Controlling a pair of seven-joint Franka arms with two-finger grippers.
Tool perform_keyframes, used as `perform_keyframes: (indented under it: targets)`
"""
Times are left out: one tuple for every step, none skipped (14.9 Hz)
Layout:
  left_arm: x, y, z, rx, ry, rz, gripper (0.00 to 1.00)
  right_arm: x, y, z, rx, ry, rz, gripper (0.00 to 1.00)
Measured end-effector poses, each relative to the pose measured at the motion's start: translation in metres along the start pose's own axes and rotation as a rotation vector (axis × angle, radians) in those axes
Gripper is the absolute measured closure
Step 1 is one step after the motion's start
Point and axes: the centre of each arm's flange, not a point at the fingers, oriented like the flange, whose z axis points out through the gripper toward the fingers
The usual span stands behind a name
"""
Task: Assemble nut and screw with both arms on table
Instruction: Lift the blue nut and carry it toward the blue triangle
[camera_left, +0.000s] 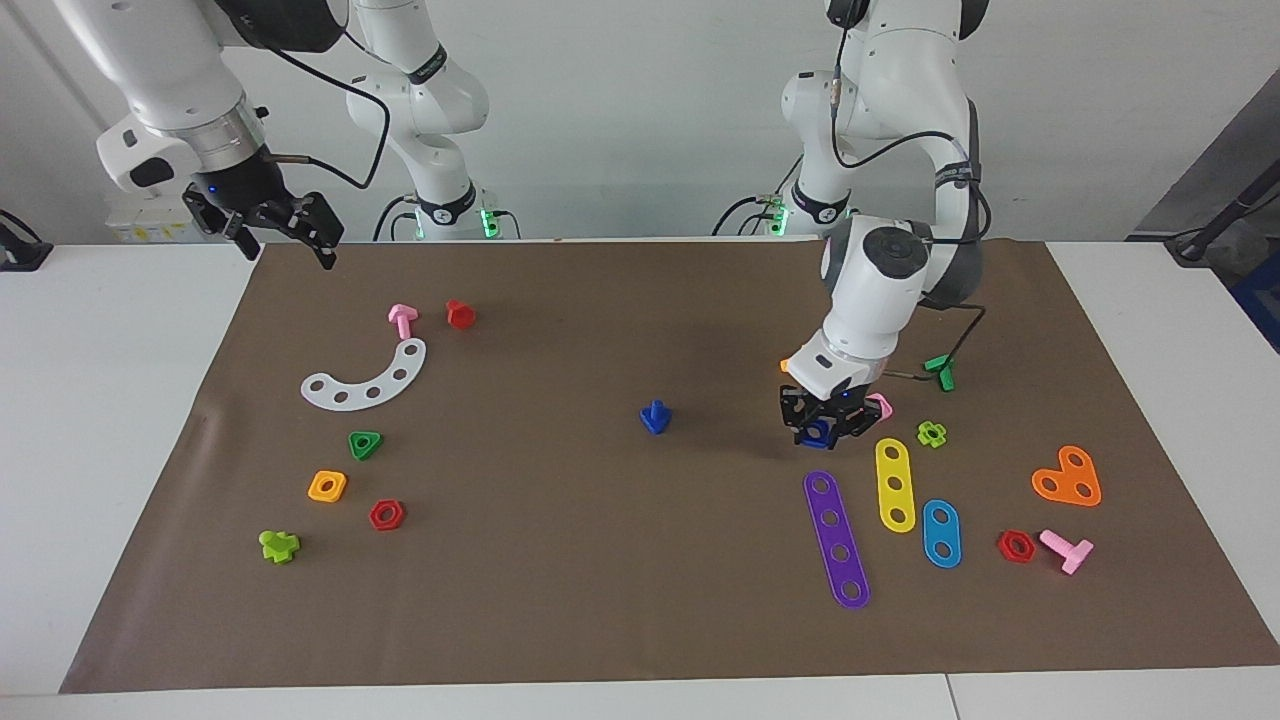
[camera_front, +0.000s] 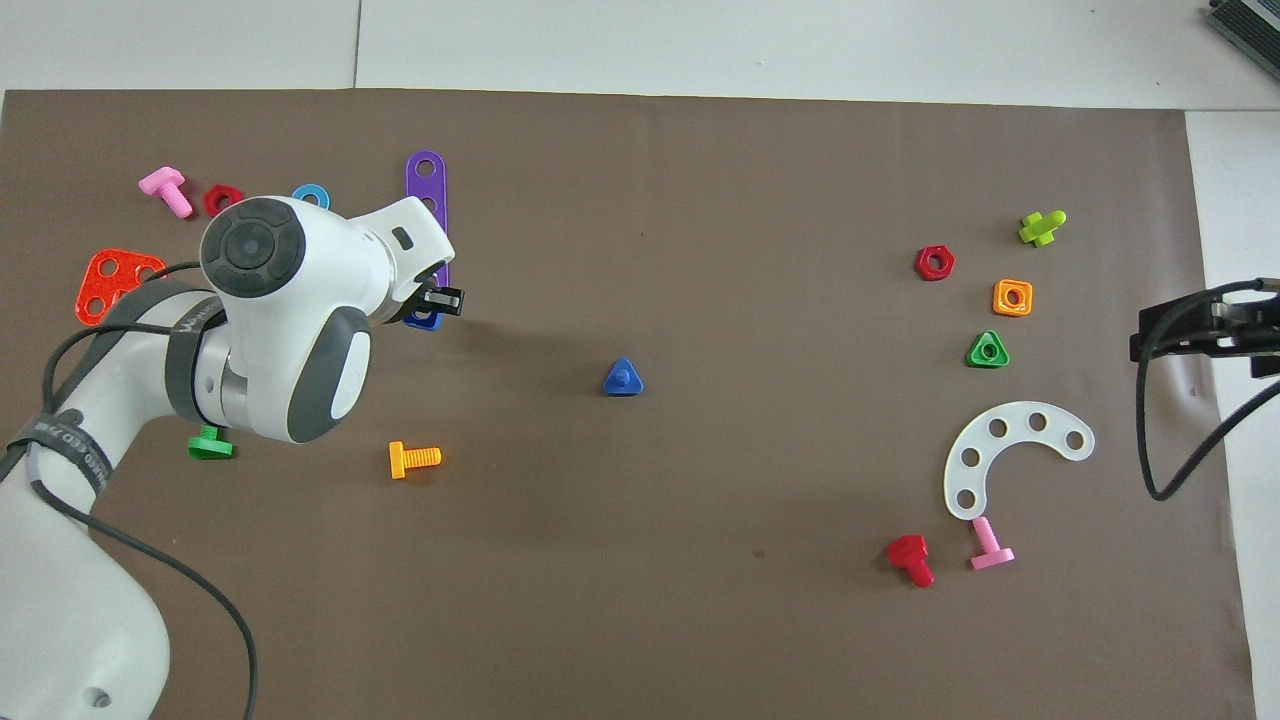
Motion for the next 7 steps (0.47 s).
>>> perform_keyframes:
  targets:
    - [0.001, 0.018, -0.001, -0.005, -0.002, -0.027, 0.54, 0.000, 0.000, 0.000, 0.000, 0.000, 0.000, 0.00]
    - [0.003, 0.035, -0.002, -0.009, -0.005, -0.052, 0.54, 0.000, 0.000, 0.000, 0.000, 0.000, 0.000, 0.00]
    - [0.007, 0.052, -0.004, -0.012, -0.010, -0.074, 0.54, 0.000, 0.000, 0.000, 0.000, 0.000, 0.000, 0.00]
    - [0.011, 0.070, -0.006, -0.014, -0.019, -0.093, 0.54, 0.000, 0.000, 0.000, 0.000, 0.000, 0.000, 0.00]
    - [0.015, 0.088, -0.009, -0.015, -0.029, -0.113, 0.54, 0.000, 0.000, 0.000, 0.000, 0.000, 0.000, 0.00]
    - [0.018, 0.105, -0.011, -0.017, -0.034, -0.133, 0.54, 0.000, 0.000, 0.000, 0.000, 0.000, 0.000, 0.00]
    - [0.020, 0.123, -0.012, -0.019, -0.036, -0.154, 0.54, 0.000, 0.000, 0.000, 0.000, 0.000, 0.000, 0.00]
